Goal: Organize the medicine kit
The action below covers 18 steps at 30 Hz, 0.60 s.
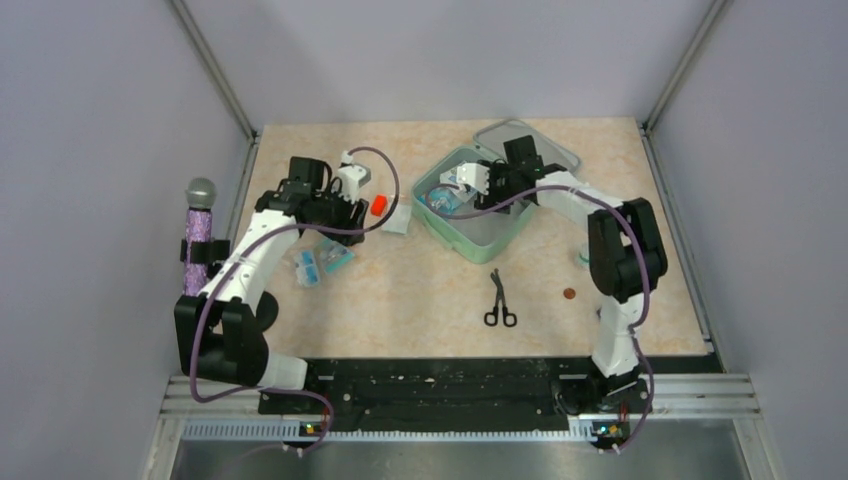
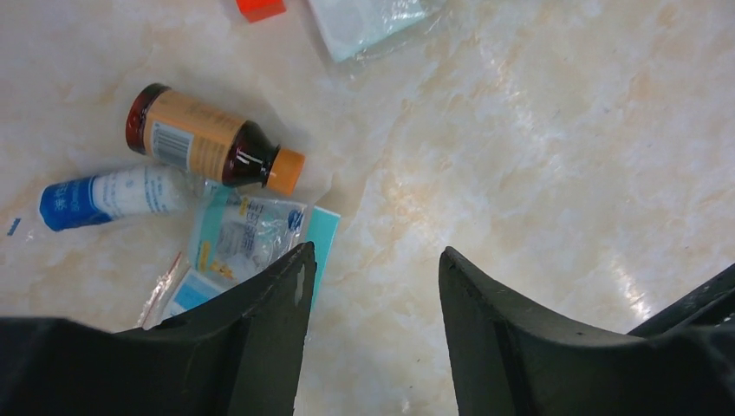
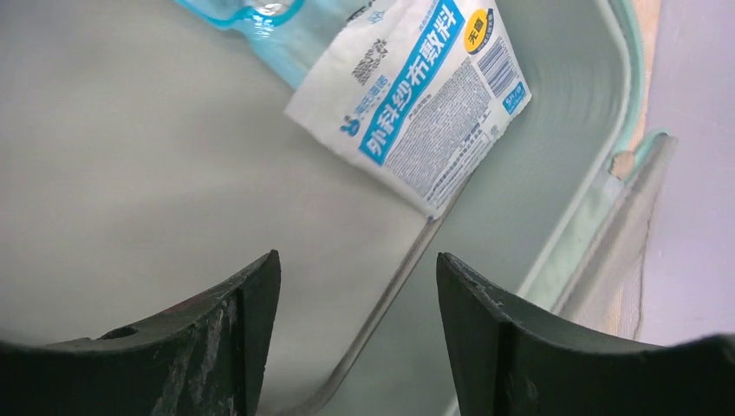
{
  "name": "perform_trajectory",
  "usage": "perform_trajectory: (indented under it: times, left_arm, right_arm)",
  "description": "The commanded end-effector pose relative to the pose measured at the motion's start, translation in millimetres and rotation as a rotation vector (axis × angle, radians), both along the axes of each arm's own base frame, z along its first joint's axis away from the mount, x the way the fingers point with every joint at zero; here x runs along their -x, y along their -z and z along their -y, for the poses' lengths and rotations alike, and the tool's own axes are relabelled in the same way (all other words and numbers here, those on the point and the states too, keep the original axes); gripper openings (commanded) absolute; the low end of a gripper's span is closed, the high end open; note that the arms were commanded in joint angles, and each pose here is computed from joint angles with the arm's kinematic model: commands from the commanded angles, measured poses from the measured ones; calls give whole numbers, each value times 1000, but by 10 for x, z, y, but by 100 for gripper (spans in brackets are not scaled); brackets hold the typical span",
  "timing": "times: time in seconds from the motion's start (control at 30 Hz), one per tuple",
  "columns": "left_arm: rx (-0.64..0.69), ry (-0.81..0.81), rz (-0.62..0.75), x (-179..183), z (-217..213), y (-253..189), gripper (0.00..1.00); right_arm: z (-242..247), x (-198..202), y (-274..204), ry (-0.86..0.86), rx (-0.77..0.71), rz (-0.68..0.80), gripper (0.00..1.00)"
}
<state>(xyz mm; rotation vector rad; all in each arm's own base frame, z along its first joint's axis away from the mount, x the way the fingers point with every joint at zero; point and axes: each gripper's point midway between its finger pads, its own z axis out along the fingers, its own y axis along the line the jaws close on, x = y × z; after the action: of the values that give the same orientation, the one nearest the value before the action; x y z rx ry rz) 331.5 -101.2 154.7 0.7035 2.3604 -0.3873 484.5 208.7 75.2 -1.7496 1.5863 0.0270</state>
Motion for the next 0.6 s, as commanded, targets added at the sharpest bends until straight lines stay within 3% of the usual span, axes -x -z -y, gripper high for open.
perform_trajectory:
  times: [0.0,0.17,0.33,0.57]
  left_arm:
    - [-151,46,-20,212,-261,147,60]
    - [-294,-27,-109,359,-554,409,58]
    - [-434,-188,-105,291,-875,545,57]
    - [-563,-350,-233,415,-1243,634,55]
  right_arm:
    - [-14,325,-590,25,-119,-10,66]
    - [-48,660,-914,176,-300,-149,66]
    - [-38,1097,-1128,298,-461,-272,65]
    - [44,1424,-1087,399,-534,-357,65]
